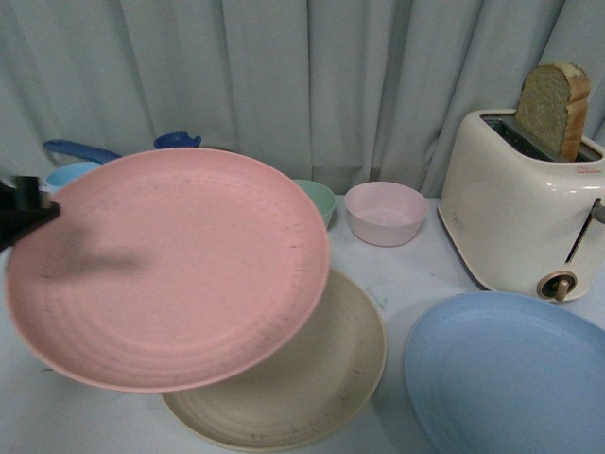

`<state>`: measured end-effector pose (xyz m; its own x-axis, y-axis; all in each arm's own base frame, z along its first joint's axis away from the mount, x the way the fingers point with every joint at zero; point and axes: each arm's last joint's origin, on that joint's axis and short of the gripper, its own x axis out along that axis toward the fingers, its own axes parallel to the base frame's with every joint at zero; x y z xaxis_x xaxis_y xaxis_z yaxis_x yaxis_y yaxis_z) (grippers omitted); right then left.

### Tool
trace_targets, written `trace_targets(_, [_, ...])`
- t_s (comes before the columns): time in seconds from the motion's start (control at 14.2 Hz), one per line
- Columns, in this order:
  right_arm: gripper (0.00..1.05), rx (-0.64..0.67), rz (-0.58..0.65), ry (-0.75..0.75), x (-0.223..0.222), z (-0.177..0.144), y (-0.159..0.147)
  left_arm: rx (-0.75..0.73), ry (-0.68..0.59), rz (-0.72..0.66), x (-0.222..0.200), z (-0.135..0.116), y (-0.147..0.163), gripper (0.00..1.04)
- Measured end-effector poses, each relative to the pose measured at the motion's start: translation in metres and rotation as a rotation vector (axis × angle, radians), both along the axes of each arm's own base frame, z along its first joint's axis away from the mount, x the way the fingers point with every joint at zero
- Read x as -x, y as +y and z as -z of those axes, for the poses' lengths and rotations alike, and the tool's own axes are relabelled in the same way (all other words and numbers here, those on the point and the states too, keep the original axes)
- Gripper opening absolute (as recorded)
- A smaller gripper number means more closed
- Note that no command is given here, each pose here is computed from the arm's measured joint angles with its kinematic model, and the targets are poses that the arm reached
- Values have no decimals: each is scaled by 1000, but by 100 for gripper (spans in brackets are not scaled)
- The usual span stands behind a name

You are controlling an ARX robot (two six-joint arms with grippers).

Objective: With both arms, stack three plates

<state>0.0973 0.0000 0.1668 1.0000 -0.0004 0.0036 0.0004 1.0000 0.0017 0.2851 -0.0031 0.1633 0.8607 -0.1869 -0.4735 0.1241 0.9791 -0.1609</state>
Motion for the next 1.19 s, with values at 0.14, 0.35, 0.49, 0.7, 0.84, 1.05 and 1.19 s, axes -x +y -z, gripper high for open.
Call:
trace_targets(0.14, [98, 0, 0, 0, 0, 0, 0, 16, 28, 19, -7, 19, -28, 2])
trace_targets(0.35, [98, 0, 0, 0, 0, 0, 0, 33, 77, 5, -17, 40, -45, 2])
trace_targets(0.49, [98, 0, 0, 0, 0, 0, 0, 47, 91, -46, -25, 53, -48, 2])
trace_targets(0.7, [98, 0, 0, 0, 0, 0, 0, 37, 111, -52, -26, 65, -51, 2])
trace_targets(0.84, [98, 0, 0, 0, 0, 0, 0, 33, 105, -47, -26, 68, -55, 2])
trace_targets(1.05, [98, 0, 0, 0, 0, 0, 0, 14, 128, -41, -25, 79, -60, 2])
trace_targets(1.19, [98, 0, 0, 0, 0, 0, 0, 3, 140, -50, -26, 85, -60, 2])
